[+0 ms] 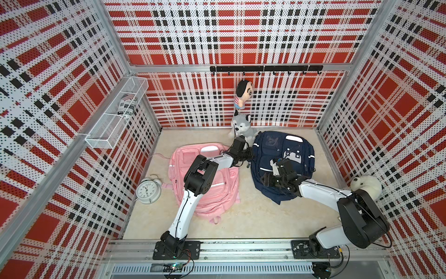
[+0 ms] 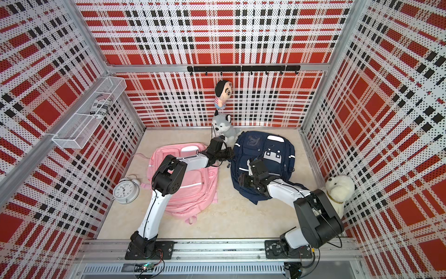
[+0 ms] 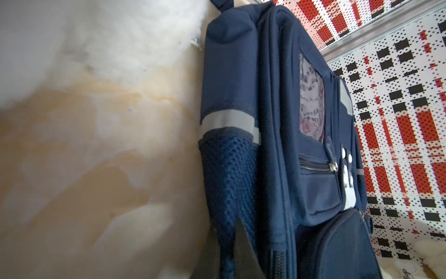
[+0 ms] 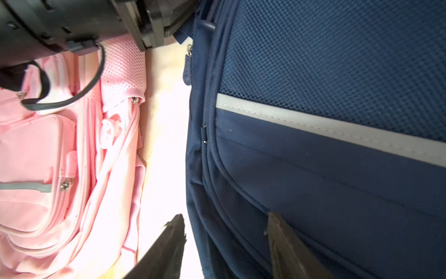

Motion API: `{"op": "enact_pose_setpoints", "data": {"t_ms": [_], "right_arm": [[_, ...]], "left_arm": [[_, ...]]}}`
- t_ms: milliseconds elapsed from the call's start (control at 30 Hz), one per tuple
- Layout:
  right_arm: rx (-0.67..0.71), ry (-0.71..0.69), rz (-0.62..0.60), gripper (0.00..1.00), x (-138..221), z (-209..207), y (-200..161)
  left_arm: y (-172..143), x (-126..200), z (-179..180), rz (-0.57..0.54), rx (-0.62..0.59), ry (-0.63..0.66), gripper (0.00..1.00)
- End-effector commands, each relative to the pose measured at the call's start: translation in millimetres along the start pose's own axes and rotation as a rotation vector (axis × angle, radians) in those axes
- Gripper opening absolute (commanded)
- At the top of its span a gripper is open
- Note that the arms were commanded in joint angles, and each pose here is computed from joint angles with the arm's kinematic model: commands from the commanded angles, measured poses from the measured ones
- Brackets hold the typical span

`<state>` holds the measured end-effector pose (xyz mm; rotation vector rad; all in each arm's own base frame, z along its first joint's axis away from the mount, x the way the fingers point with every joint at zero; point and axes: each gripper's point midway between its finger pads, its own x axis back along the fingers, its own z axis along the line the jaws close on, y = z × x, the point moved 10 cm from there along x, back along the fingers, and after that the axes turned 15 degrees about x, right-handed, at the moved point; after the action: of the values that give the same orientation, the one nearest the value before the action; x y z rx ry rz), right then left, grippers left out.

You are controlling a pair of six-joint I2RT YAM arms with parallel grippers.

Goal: Zip up the backpack
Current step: Adjust the backpack at the center of the board.

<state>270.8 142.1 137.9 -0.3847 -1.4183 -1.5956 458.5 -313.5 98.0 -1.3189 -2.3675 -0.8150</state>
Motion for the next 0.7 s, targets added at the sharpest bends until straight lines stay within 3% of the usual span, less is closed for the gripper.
{"op": "enact_pose_setpoints", "data": {"t_ms": [0,367,667], "right_arm": [[-0.016,-0.065,0.037,0.59,-14.0,-9.7,-10.2],[-0.069,-0.101,-0.073,0.61,-4.7,-32.9,-7.1],[-0.040,-0.235,-0.088,0.62,14.3,-50.9,1.1]], "left_arm": [[-2.1,29.7,-38.1,-0.016,-0.045,-0.102,0.03],[-57.4,67.0,-51.7,0.028,-0.001,-0.119,0.02],[-96.0,67.0,-63.1,0.115,0.036,-0.154,0.05]]}}
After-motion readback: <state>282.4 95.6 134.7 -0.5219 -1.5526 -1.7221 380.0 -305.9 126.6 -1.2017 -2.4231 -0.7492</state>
